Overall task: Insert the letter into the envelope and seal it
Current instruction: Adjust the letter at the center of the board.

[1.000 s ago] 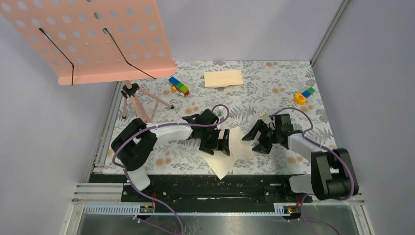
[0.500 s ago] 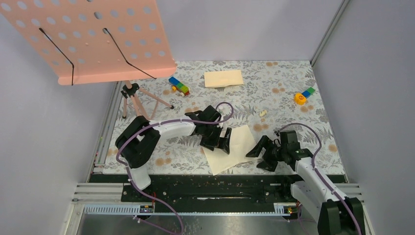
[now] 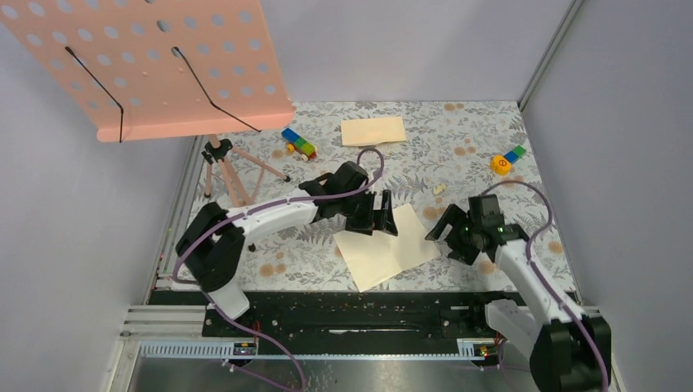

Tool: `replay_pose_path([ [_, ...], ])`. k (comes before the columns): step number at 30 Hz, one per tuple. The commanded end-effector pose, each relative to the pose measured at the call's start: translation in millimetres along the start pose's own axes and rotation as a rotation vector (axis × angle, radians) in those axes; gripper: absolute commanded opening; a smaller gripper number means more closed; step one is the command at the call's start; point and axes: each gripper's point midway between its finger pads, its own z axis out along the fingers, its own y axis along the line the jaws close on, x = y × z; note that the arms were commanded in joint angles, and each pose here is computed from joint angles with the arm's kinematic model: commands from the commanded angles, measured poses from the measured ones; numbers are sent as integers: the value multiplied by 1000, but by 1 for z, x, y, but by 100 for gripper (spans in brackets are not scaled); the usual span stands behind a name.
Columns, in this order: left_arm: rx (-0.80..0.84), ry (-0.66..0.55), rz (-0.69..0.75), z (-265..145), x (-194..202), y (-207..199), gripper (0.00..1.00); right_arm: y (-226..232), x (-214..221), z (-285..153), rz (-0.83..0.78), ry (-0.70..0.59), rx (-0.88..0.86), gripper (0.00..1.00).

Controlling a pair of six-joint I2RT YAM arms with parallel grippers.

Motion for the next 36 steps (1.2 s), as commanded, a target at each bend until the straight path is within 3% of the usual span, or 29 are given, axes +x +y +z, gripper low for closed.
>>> replay_pose_path([
  [1,65,-141,-151,33,-39,-19,91,17,-38,6,-77,-39,48,92],
  [4,105,-200,-179,48,-56,-26,91,28,-44,10,-69,-13,27,92],
  [9,66,-195,-155,78,-61,-20,91,20,-44,8,-29,-17,14,94],
  [16,-18,18,-58,118,-20,1,91,-8,-36,-3,178,-9,-86,95],
  [22,147,217,13,128,15,-25,91,-8,-43,-15,156,-54,-65,95],
  [27,189,297,119,120,40,-41,91,-9,-54,-26,120,-96,-34,96],
  [32,196,217,211,76,23,-66,92,-12,-50,-21,99,-49,-34,97],
  [36,191,166,230,45,20,-72,93,-6,-34,-9,125,65,-96,93],
])
